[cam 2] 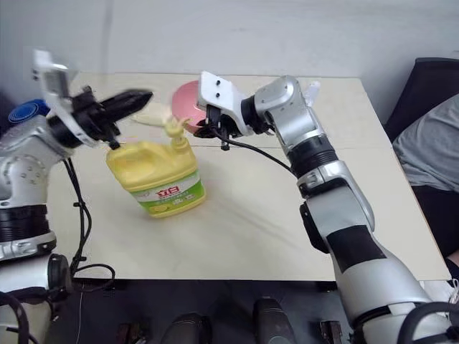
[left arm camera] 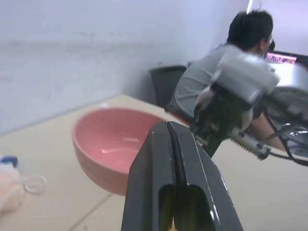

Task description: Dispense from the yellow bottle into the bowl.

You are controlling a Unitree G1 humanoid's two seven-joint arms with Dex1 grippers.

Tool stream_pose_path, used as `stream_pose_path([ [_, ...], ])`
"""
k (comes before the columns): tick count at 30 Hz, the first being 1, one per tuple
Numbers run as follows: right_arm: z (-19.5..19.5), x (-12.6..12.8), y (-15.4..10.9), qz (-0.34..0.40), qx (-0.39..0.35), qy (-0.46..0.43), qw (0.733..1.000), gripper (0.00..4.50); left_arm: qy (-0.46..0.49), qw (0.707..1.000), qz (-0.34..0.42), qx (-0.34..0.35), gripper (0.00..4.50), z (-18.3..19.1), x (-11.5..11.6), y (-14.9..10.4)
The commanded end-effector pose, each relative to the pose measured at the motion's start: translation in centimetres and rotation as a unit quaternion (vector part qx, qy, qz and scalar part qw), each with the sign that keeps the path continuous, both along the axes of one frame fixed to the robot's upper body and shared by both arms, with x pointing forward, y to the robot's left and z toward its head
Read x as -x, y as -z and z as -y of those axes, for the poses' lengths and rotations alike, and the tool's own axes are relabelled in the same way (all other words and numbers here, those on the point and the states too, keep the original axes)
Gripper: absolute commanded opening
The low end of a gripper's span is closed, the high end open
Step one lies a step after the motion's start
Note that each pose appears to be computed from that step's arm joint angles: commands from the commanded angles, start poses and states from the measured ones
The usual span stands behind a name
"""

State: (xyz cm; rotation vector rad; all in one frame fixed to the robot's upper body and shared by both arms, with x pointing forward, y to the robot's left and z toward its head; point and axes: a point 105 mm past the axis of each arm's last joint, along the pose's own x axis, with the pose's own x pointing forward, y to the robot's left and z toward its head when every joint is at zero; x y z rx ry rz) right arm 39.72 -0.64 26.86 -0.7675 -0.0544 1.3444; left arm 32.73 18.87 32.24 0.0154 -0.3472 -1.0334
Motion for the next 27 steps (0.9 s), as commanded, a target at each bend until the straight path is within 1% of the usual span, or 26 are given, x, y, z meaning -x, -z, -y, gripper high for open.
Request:
stream_pose_path([
  [1,2.7,-0.6,-1.3,0.026,-0.02,0.028,0.999,0.0,0.053,0.997,0.014,-0.044,0.02,-0.4,3.3,0.0],
  [3,4.7,-0.8,-0.5,0.018,-0.013,0.049,0.999,0.0,0.083,0.993,-0.012,-0.088,0.02,-0.1,4.9,1.7],
  [7,9.2,-0.9,2.2,-0.007,0.004,0.099,0.995,0.0,0.141,0.979,-0.07,-0.133,0.02,1.6,7.9,4.9],
  [8,10.4,-0.8,3.2,-0.012,0.009,0.111,0.994,0.0,0.152,0.975,-0.078,-0.143,0.02,2.2,8.5,5.9],
  [11,14.0,0.9,8.0,-0.031,0.029,0.126,0.991,0.0,0.153,0.966,-0.112,-0.173,0.02,3.3,9.9,10.6],
  [14,14.9,2.3,10.0,-0.026,0.032,0.124,0.991,0.0,0.137,0.965,-0.121,-0.19,0.02,3.5,10.2,12.9],
  [16,15.7,3.6,12.4,-0.041,0.025,0.122,0.991,0.0,0.113,0.963,-0.108,-0.22,0.02,3.4,10.0,15.0],
  [17,16.2,4.2,13.6,-0.053,0.023,0.125,0.99,0.0,0.097,0.966,-0.103,-0.217,0.02,3.2,9.7,15.7],
  [19,16.9,4.7,14.5,-0.061,0.008,0.139,0.988,0.0,0.073,0.972,-0.1,-0.2,0.02,2.8,9.2,16.4],
  [20,17.3,5.0,14.7,-0.074,-0.01,0.151,0.986,0.3,0.052,0.976,-0.094,-0.191,0.0,2.5,8.7,16.6],
  [21,17.5,5.3,14.7,-0.079,-0.025,0.152,0.985,0.63,0.039,0.978,-0.094,-0.181,0.19,2.3,8.4,16.8],
  [23,18.0,5.9,14.5,-0.068,-0.041,0.146,0.986,1.21,0.028,0.978,-0.097,-0.185,0.59,2.0,8.1,17.8],
  [27,18.3,7.8,12.6,-0.019,-0.105,0.117,0.987,2.64,-0.021,0.973,-0.073,-0.219,1.81,0.3,7.5,19.3],
])
